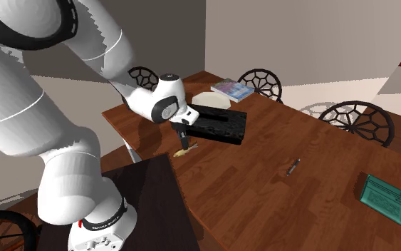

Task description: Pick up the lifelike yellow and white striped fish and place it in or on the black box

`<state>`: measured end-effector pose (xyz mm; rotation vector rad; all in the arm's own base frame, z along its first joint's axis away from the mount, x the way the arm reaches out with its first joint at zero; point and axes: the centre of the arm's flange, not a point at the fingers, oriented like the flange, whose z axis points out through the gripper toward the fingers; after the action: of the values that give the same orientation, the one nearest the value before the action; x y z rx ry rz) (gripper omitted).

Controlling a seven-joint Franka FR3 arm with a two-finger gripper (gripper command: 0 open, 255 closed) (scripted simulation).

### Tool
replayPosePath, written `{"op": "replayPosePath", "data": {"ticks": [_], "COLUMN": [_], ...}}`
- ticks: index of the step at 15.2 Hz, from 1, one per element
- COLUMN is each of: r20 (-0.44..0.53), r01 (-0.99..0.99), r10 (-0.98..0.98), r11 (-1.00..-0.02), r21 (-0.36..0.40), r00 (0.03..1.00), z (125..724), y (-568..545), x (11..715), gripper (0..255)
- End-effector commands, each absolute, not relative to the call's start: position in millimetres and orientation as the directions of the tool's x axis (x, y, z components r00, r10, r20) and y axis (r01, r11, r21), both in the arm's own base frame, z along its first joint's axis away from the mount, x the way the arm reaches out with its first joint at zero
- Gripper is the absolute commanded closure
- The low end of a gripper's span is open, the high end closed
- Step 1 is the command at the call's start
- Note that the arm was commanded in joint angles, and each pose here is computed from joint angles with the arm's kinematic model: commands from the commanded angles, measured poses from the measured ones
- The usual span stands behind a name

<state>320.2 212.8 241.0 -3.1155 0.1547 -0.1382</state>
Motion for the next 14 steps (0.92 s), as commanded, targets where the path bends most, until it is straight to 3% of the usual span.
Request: {"op": "replayPosePath", "data": {"ticks": [1,14], "r20": [0.085,0.083], "r01": [-0.094,-0.093], "r10": [-0.095,-0.095], "r11": [-0.995,-0.995], "r21": [-0.024,-0.022], "r00": [0.992,0.992], "z": [215,159], "y": [221,229], "x": [320,323], "gripper": [0,0]}}
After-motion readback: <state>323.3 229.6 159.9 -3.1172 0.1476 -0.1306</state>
